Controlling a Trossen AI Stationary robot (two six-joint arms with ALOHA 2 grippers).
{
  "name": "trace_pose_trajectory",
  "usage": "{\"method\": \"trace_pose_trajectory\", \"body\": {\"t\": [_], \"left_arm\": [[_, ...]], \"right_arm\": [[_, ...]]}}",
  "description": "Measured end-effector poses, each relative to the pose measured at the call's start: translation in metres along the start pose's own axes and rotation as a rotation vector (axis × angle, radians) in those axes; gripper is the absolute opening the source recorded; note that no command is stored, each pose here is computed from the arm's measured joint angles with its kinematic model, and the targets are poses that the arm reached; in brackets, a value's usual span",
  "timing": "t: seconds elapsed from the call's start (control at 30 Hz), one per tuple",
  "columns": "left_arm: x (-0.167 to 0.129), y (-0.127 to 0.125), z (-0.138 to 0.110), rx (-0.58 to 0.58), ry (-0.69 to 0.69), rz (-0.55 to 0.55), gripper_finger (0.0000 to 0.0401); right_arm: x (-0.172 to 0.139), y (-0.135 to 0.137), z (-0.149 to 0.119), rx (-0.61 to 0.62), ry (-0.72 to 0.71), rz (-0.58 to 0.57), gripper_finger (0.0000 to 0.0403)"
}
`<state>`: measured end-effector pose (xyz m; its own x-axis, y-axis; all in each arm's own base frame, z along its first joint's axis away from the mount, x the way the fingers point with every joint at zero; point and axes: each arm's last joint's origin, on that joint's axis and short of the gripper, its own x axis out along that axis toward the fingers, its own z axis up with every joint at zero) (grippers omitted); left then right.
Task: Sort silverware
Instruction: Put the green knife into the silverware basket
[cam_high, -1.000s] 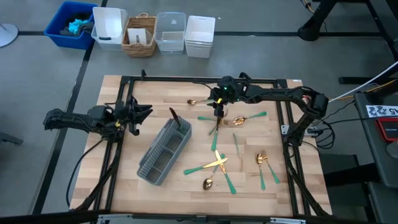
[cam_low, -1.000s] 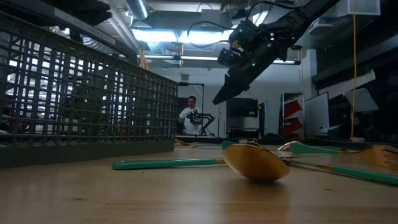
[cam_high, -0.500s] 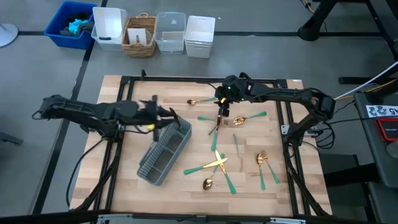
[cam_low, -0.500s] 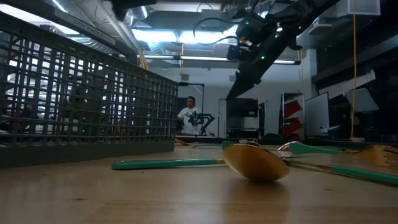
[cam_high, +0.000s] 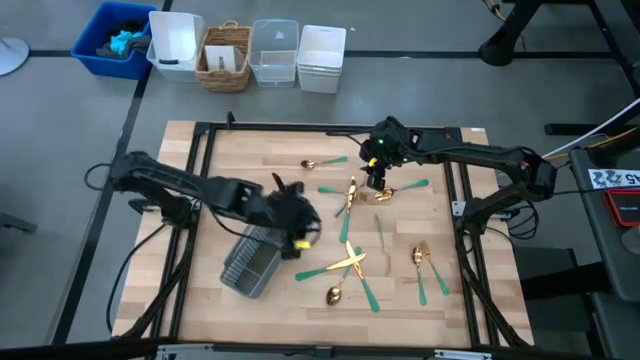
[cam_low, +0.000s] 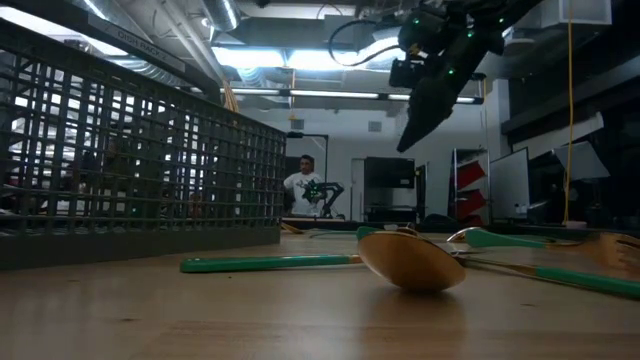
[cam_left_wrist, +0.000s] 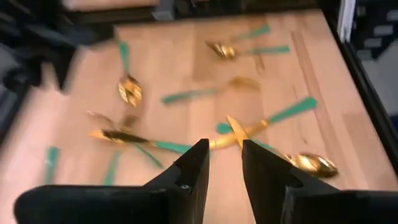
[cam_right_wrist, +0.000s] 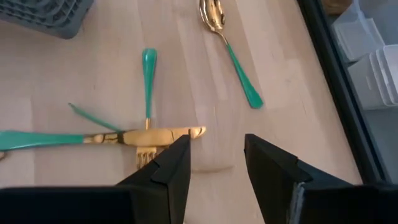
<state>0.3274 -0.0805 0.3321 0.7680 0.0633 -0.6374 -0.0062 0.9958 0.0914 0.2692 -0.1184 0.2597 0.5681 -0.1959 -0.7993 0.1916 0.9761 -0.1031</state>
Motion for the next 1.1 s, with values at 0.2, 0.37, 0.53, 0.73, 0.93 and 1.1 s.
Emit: {"method": "trace_pose_trajectory", "body": {"t": [0.2, 0.37, 0.53, 0.73, 0.93, 1.1], "left_arm": [[0.047, -0.028, 0.002, -0.018, 0.112, -0.073, 0.0088], [0.079, -0.049, -0.012, -0.048, 0.199, -0.093, 0.0088], [0.103, -0.067, -0.029, -0.081, 0.27, -0.107, 0.0088], [0.128, -0.082, -0.046, -0.078, 0.316, -0.111, 0.0088], [0.15, -0.083, -0.06, -0.079, 0.363, -0.089, 0.0088], [0.153, -0.076, -0.059, -0.093, 0.362, -0.078, 0.0088]], "right_arm": [[-0.017, 0.001, -0.001, 0.009, -0.024, -0.006, 0.0152], [-0.023, 0.002, -0.001, 0.016, -0.038, 0.001, 0.0152], [-0.023, 0.002, -0.004, 0.063, -0.011, 0.009, 0.0152], [-0.023, 0.003, -0.005, 0.14, 0.005, 0.012, 0.0152], [-0.023, 0.003, -0.006, 0.146, 0.013, 0.014, 0.0152], [-0.023, 0.004, -0.008, 0.147, 0.03, 0.017, 0.0152]]}}
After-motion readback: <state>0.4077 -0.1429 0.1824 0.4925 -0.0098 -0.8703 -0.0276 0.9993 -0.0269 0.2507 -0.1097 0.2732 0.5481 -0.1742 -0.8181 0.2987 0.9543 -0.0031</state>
